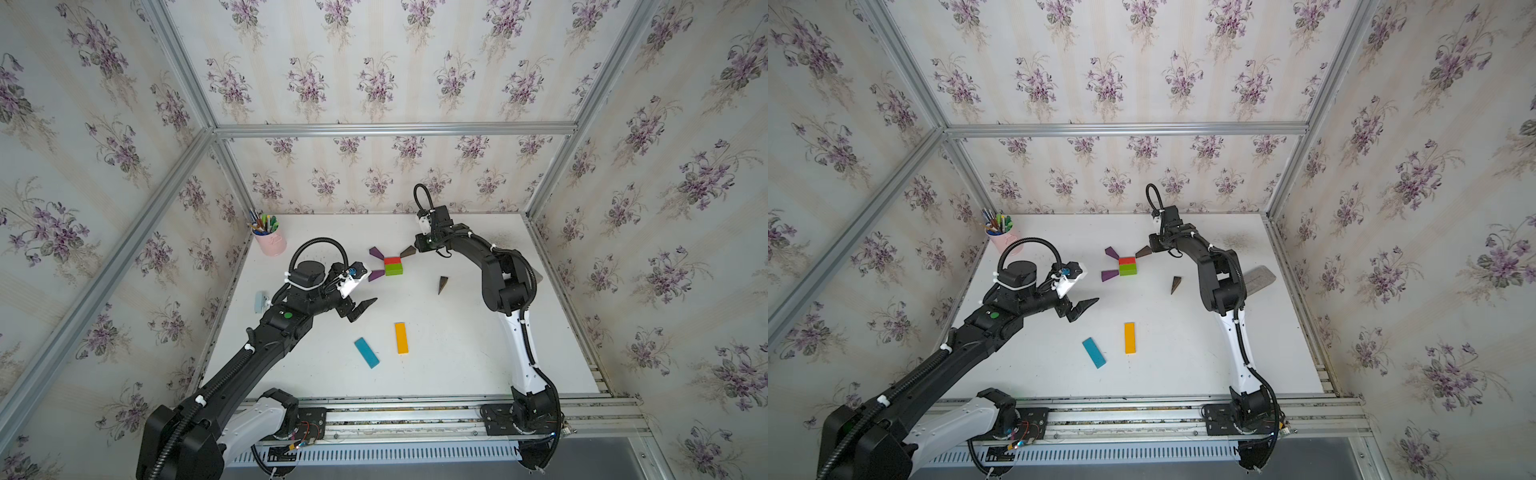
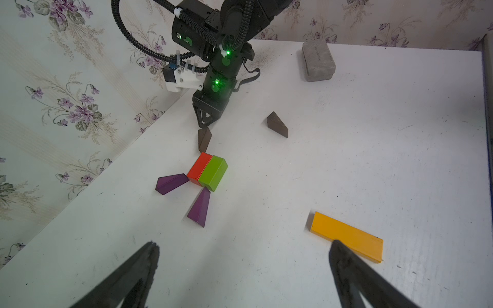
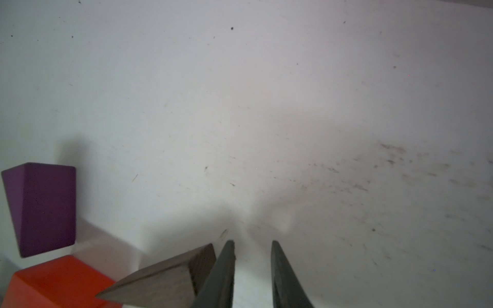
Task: Assemble a small pinwheel with building blocks
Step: Assemble the building block at the center of the board, then pick up the building block from the center of the board.
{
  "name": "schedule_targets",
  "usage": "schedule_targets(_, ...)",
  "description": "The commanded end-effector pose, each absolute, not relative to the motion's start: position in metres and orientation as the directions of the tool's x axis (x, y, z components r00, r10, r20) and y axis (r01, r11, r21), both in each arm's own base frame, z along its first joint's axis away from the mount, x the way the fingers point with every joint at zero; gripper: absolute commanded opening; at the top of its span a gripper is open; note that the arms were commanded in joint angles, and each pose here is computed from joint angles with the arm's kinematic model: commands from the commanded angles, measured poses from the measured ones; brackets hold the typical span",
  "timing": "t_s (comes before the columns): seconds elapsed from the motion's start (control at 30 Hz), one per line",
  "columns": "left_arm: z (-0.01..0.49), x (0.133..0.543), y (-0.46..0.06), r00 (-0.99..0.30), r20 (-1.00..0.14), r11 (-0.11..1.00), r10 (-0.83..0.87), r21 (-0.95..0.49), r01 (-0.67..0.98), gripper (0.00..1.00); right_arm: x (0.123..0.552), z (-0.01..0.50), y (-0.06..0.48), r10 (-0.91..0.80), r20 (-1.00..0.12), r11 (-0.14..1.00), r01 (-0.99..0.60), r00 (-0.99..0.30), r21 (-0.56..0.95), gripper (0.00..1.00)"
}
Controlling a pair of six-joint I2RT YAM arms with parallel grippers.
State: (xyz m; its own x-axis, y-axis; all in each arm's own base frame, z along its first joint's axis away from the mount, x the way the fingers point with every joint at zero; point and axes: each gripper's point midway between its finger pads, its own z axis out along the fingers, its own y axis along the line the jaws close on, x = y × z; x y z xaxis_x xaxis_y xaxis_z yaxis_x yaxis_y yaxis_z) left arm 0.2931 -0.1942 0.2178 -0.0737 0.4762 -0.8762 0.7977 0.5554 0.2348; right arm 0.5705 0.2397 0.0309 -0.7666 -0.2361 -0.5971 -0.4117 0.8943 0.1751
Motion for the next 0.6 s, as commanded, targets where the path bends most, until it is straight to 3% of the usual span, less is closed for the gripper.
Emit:
schedule_targets(0.0, 0.226, 0.294, -0.196, -0.043, -0.883, 0.551, 0.468, 0.253, 0.795, 1.0, 0.575, 0.05, 0.227, -0.213, -0.634, 0.916, -0.378, -0.743, 0.136, 0.26)
schedule_targets(0.13, 0.227, 0.294, -0.196, -0.044, -0.884, 0.552, 0.466, 0.252, 0.795, 1.0, 0.566, 0.077, 0.197, -0.146, -0.667, 0.944, -0.305, -0.731, 0.128, 0.28)
schedule_targets(0.27, 0.23, 0.293, -0.195, -0.039, -0.887, 0.555, 0.461, 0.253, 0.792, 1.0, 0.525, 0.088, 0.184, -0.141, -0.64, 0.948, -0.29, -0.755, 0.133, 0.35)
schedule_targets(0.4, 0.233, 0.291, -0.197, -0.033, -0.892, 0.552, 0.45, 0.249, 0.796, 1.0, 0.474, 0.085, 0.175, -0.233, -0.617, 0.928, -0.361, -0.752, 0.088, 0.5)
schedule_targets(0.57, 0.239, 0.288, -0.198, -0.019, -0.901, 0.547, 0.433, 0.246, 0.8, 1.0, 0.443, 0.076, 0.155, -0.402, -0.569, 0.888, -0.456, -0.718, -0.052, 0.53)
